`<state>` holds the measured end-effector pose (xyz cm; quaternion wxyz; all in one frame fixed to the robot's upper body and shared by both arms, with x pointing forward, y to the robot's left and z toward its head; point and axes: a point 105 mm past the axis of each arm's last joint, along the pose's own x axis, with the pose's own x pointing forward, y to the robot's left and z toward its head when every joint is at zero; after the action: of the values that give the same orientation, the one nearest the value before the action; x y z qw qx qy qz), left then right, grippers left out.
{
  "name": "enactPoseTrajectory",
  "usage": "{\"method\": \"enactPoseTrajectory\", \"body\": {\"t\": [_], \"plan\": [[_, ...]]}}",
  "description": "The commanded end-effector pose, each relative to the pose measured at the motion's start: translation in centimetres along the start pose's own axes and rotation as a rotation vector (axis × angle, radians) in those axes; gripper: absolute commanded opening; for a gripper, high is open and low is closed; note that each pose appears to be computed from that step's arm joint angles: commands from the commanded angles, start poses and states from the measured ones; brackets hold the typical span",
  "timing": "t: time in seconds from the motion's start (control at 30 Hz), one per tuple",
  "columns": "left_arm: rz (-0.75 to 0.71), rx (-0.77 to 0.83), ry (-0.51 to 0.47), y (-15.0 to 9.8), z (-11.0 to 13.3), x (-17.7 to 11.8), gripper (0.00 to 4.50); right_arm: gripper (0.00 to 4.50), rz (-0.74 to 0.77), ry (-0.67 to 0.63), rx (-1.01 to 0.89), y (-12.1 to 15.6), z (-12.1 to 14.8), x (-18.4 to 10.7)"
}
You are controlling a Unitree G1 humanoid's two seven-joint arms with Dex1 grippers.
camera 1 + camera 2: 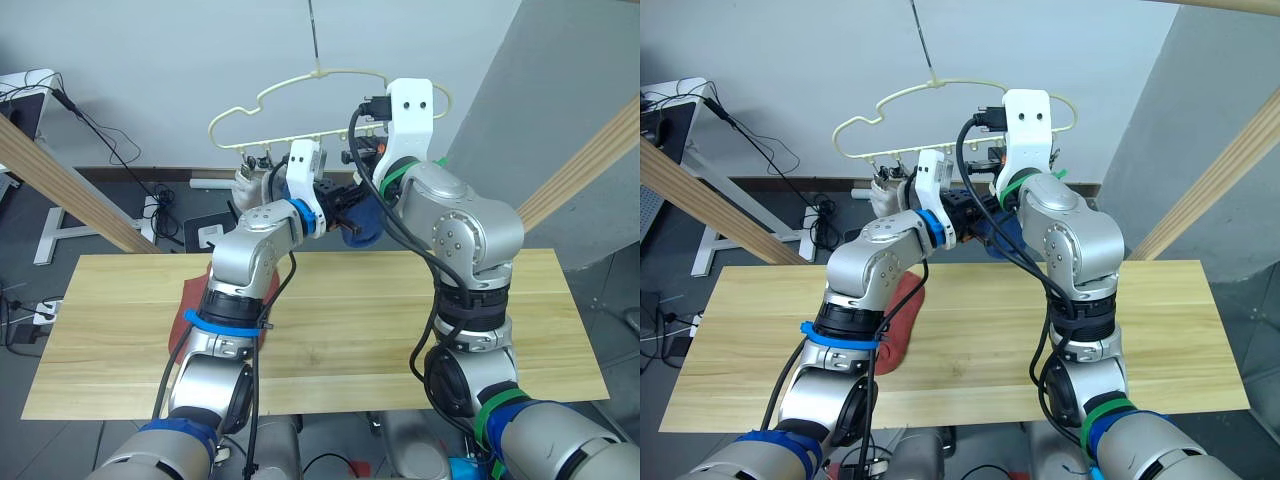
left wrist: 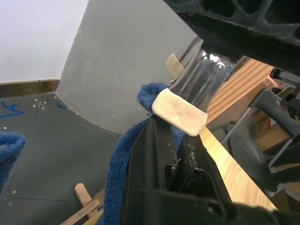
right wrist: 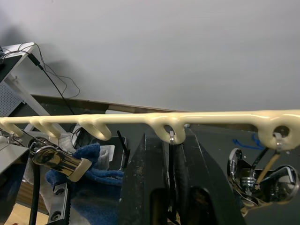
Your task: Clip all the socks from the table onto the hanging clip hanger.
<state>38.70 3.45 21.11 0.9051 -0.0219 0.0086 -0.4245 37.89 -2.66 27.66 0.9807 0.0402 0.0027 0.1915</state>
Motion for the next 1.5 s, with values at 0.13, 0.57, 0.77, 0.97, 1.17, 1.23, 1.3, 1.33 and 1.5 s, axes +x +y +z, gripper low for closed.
{"method": "enactPoseTrajectory", "body": {"t": [0.13,0.57,0.77,0.97,1.17,1.23,1.3,1.33,1.5], "plan": [[-0.024,0.033,-0.080,-0.6,2.4,0.0,0.00,2.47,0.025,-0.054,0.000,0.7,1.3,-0.5],[-0.068,0.014,-0.063,-1.1,2.0,-0.4,0.78,3.19,0.114,0.021,0.051,-1.3,0.6,-2.8],[-0.079,0.054,-0.037,-1.4,1.8,-1.5,2.31,3.19,0.202,0.079,0.055,-1.6,-0.4,-5.5],[-0.091,0.101,-0.010,-1.8,1.5,-2.9,2.31,3.19,0.205,0.086,0.040,-1.4,-0.2,-6.5],[-0.092,0.150,0.021,-2.2,1.1,-6.2,2.31,3.19,0.166,0.078,-0.072,-1.6,-0.3,-7.7],[-0.088,0.149,0.026,-2.2,1.1,-7.2,2.31,3.19,0.160,0.080,-0.104,-1.7,-0.4,-7.9],[-0.092,0.150,0.034,-2.2,1.2,-8.5,2.31,3.19,0.152,0.083,-0.148,-1.8,-0.4,-8.2],[-0.096,0.146,0.025,-2.2,1.4,-9.0,2.31,3.19,0.149,0.083,-0.164,-1.8,-0.4,-8.2],[-0.142,0.132,-0.052,-2.5,3.8,-12.6,2.31,3.19,0.121,0.093,-0.205,-2.0,-1.4,-8.4]]}}
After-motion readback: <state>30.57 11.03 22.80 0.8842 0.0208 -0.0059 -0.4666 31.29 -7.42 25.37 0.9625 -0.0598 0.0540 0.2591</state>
